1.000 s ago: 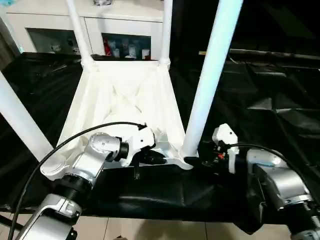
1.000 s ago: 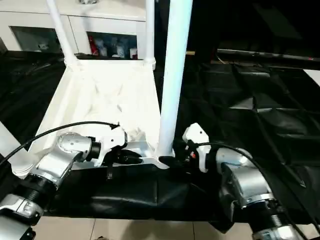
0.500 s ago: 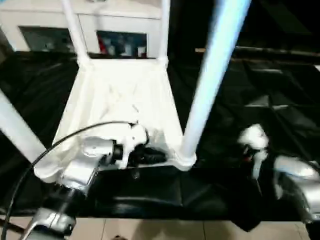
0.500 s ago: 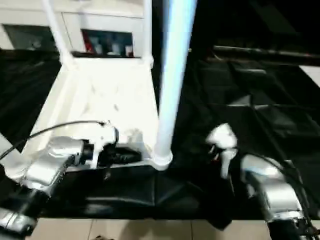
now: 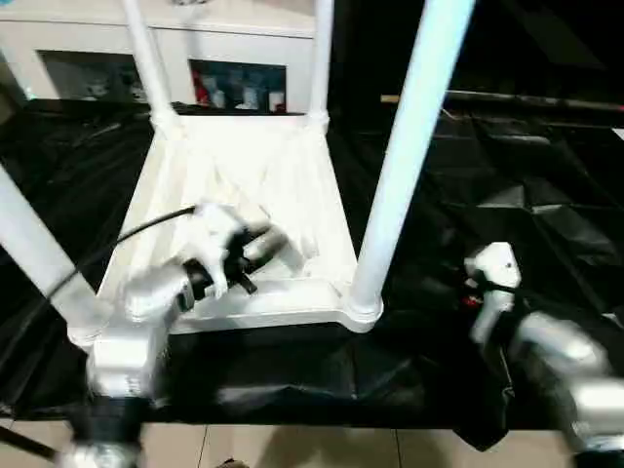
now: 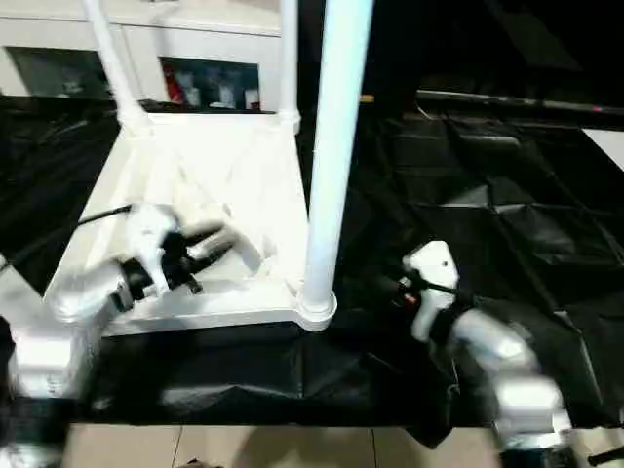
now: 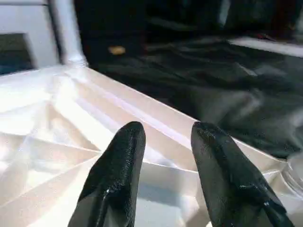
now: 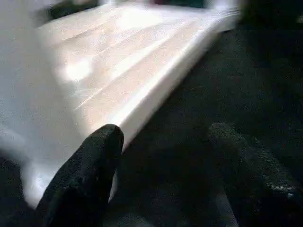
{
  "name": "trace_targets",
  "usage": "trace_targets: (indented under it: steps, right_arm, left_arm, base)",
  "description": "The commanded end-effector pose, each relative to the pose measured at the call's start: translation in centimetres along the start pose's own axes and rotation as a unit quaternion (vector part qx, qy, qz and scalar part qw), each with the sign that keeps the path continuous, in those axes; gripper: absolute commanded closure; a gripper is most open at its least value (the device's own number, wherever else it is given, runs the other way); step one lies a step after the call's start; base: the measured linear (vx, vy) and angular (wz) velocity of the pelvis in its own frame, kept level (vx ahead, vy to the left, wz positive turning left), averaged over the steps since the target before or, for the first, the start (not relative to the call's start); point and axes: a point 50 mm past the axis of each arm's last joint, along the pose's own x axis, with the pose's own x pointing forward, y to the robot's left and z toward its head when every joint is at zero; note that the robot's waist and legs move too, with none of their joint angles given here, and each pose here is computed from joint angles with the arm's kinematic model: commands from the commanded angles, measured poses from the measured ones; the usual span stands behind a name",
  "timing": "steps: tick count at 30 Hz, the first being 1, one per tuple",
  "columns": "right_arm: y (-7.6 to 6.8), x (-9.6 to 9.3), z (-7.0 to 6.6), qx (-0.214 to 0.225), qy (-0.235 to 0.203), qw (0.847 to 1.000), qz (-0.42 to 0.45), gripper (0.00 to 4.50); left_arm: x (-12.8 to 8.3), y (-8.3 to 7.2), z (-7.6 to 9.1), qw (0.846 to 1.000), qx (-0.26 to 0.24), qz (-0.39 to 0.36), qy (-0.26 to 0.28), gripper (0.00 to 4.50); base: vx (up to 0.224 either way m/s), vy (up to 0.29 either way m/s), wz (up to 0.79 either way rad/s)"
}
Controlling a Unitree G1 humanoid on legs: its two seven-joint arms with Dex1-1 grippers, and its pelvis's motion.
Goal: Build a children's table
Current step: Rotate leg to tighten
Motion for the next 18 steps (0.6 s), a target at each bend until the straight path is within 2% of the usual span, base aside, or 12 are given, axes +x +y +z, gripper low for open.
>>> trace_targets:
  steps: [1,2,4,6,9,11,14,18]
  right_arm:
    - [0.2,-0.2,0.9,0.005,-0.040,0.997,-0.063,1.25]
    - [0.2,-0.2,0.9,0.006,-0.040,0.997,-0.064,1.25]
    - [1.8,-0.1,0.6,0.022,-0.051,0.996,-0.073,1.25]
    - [3.6,0.0,-0.1,0.036,-0.040,0.997,-0.051,1.25]
    - [4.4,-0.1,-0.7,0.041,-0.034,0.998,-0.035,1.25]
    - [4.5,-1.0,-1.1,0.030,-0.017,0.999,-0.014,1.25]
    - [4.5,-1.6,-1.2,0.016,-0.003,1.000,0.008,1.25]
    - [4.3,-2.3,-1.3,0.010,0.001,1.000,0.023,1.25]
  left_arm:
    - [-0.9,-0.1,0.4,0.997,0.014,0.074,-0.029,2.31]
    - [-0.9,-0.1,0.4,0.997,0.014,0.076,-0.030,2.22]
    - [-2.3,-0.3,-0.6,0.985,-0.011,0.168,-0.022,2.05]
    - [-4.1,-0.7,-1.5,0.975,-0.003,0.223,-0.018,1.84]
    - [-5.3,-0.5,-1.9,0.969,0.002,0.245,-0.027,1.82]
    - [-7.4,-1.3,-2.2,0.973,0.015,0.225,-0.045,1.82]
    - [-8.5,-1.7,-2.2,0.975,0.048,0.212,-0.043,1.82]
    - [-9.6,-0.7,-2.0,0.961,0.055,0.267,-0.041,1.82]
  base:
    - [0.000,0.000,0.00]
    - [0.000,0.000,0.00]
    - [0.000,0.000,0.00]
    - [0.000,0.000,0.00]
    - [0.000,0.000,0.00]
    - [0.000,0.000,0.00]
    - [0.000,0.000,0.00]
    - [0.000,0.000,0.00]
